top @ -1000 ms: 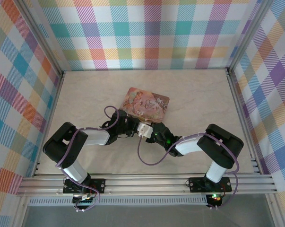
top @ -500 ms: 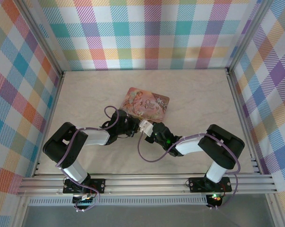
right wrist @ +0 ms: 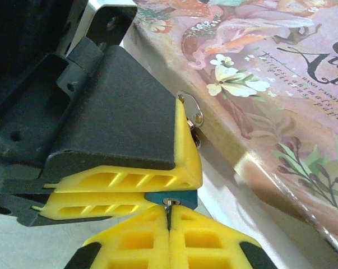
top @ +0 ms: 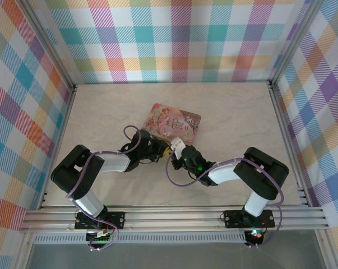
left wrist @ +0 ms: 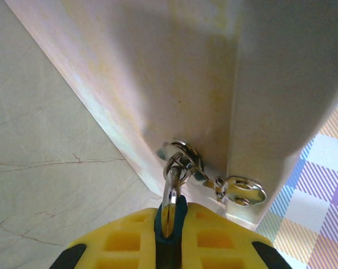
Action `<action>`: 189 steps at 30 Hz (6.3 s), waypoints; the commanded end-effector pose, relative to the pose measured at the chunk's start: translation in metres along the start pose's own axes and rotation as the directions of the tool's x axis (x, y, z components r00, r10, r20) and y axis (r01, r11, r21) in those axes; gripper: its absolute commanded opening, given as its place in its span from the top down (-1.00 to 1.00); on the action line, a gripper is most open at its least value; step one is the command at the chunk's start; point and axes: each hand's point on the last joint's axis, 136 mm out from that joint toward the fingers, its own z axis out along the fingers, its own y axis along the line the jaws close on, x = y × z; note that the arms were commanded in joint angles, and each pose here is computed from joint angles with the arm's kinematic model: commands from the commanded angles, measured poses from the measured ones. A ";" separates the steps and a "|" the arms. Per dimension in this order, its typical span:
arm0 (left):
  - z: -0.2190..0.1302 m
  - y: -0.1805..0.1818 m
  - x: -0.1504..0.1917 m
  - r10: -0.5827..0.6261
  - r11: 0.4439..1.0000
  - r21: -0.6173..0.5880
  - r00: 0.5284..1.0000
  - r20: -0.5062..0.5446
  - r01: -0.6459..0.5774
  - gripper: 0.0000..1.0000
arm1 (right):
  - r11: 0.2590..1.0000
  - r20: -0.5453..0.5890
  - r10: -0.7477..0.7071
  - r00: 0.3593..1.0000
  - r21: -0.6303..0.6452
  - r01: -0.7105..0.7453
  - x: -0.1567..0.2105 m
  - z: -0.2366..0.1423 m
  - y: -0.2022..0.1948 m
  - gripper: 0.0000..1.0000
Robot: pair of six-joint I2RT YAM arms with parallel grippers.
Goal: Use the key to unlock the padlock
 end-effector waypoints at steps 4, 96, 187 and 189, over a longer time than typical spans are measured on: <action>-0.004 0.005 0.016 -0.015 0.999 -0.031 0.999 -0.045 0.014 1.00 | 0.990 0.073 0.143 0.987 -0.021 -0.141 -0.012 -0.003 -0.013 1.00; -0.037 0.027 -0.137 0.375 0.859 -0.337 0.922 -0.097 -0.385 -0.18 | 0.743 -0.209 0.626 0.751 -0.131 -0.656 0.029 -0.019 -0.033 0.22; -0.077 0.051 -0.094 0.349 0.851 -0.399 0.935 -0.057 -0.342 -0.17 | 0.599 -0.229 0.601 0.766 -0.506 -0.621 0.006 0.017 -0.010 0.37; -0.077 0.051 -0.093 0.351 0.851 -0.398 0.935 -0.058 -0.344 -0.17 | 0.601 -0.232 0.601 0.765 -0.500 -0.624 0.008 0.017 -0.010 0.41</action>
